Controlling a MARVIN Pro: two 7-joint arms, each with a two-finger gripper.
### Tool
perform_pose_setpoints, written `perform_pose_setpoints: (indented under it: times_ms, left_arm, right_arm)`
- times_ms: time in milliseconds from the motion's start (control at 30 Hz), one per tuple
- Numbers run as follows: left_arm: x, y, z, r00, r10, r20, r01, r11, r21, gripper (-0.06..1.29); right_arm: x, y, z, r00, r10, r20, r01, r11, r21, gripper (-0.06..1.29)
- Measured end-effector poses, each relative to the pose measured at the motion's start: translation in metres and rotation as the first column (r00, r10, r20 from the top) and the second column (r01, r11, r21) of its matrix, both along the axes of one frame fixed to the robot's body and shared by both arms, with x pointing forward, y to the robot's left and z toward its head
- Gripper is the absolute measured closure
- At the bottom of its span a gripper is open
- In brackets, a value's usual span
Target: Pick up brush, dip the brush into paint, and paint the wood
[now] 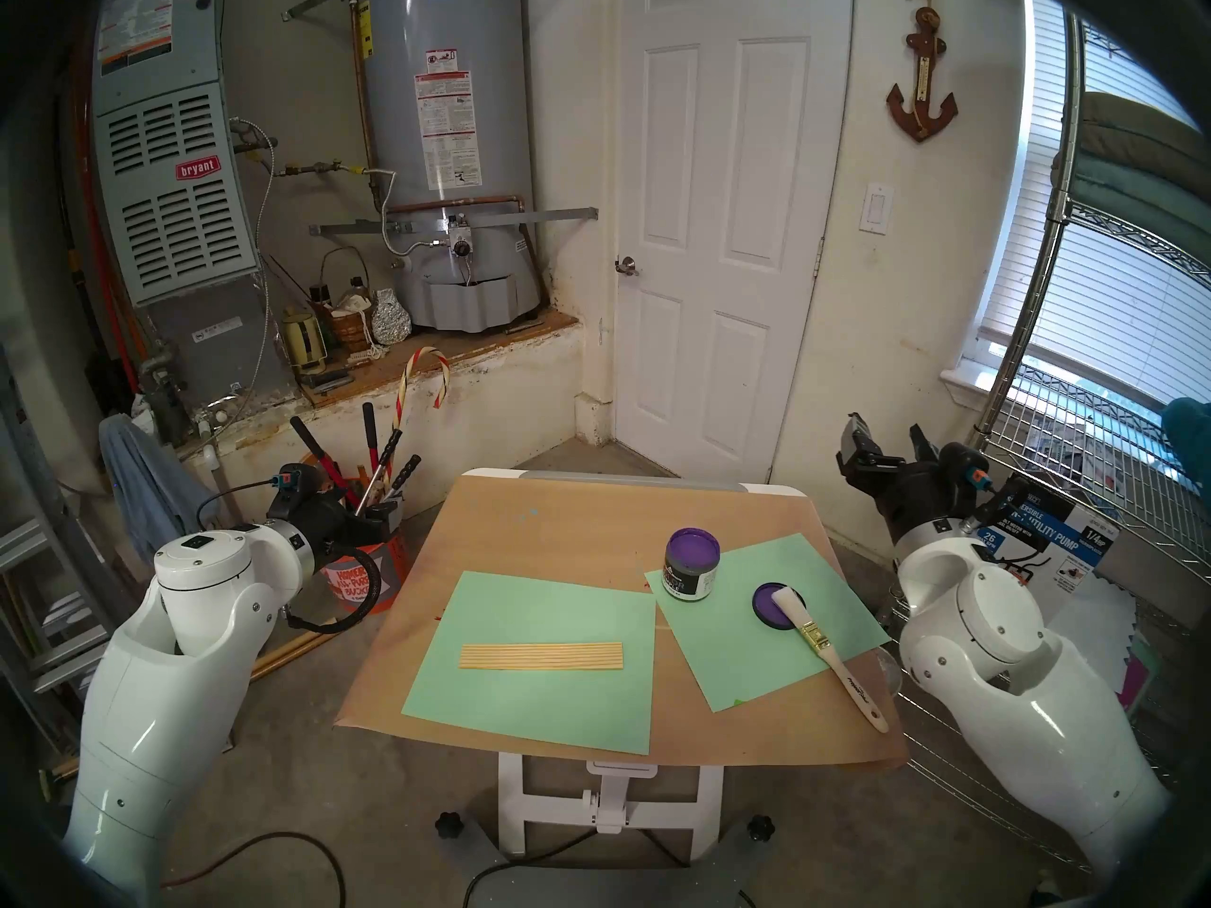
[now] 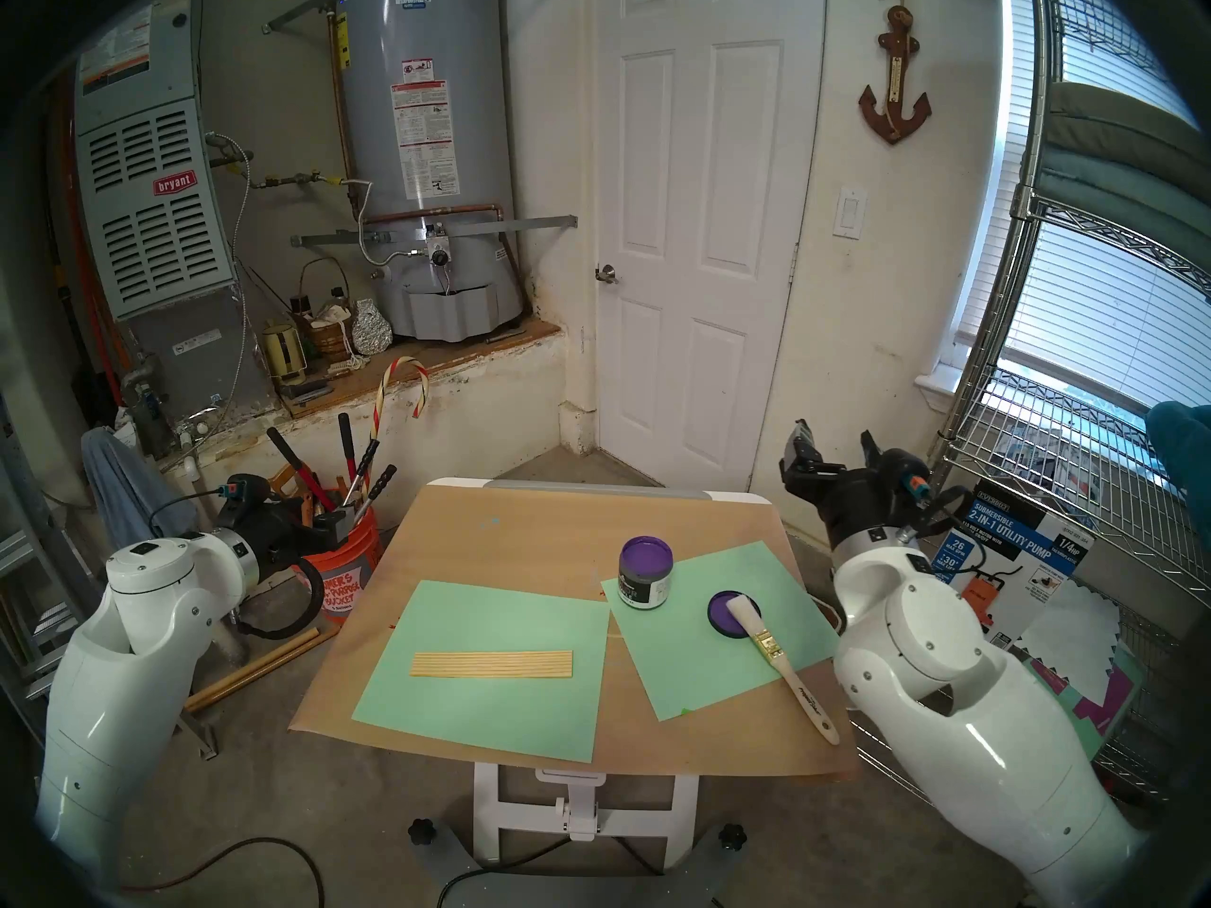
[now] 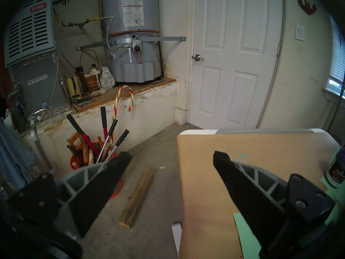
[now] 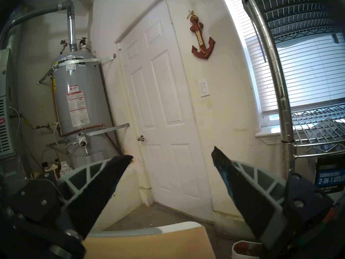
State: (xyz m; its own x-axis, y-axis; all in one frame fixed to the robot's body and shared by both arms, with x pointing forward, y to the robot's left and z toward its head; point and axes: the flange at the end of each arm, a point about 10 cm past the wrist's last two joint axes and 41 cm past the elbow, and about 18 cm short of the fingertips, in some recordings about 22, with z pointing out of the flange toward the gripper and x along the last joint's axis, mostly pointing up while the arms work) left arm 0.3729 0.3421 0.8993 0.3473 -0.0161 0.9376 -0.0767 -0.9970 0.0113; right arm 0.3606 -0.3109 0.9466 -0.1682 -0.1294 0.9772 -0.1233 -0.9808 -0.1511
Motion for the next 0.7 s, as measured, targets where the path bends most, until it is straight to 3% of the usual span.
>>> perform_pose_setpoints:
  times_ms: [300,467,700]
  left_arm:
    - [0.000,0.000,-0.001,1.000,0.000,-0.003,0.000,1.000,0.000,-0.02]
    - [0.000,0.000,-0.002,1.000,0.000,-0.004,0.000,1.000,0.000,-0.02]
    - [0.000,0.000,-0.003,1.000,0.000,-0.007,0.000,1.000,-0.001,-0.02]
  right_arm:
    - [-0.005,-0.048,-0.019,0.997,-0.040,-0.063,0.035,0.996,-0.081,-0.01]
    - [-0.014,-0.060,-0.041,0.992,-0.008,-0.125,-0.007,0.993,-0.120,-0.01]
    - [-0.027,-0.059,-0.058,0.983,0.064,-0.175,-0.092,0.984,-0.154,-0.01]
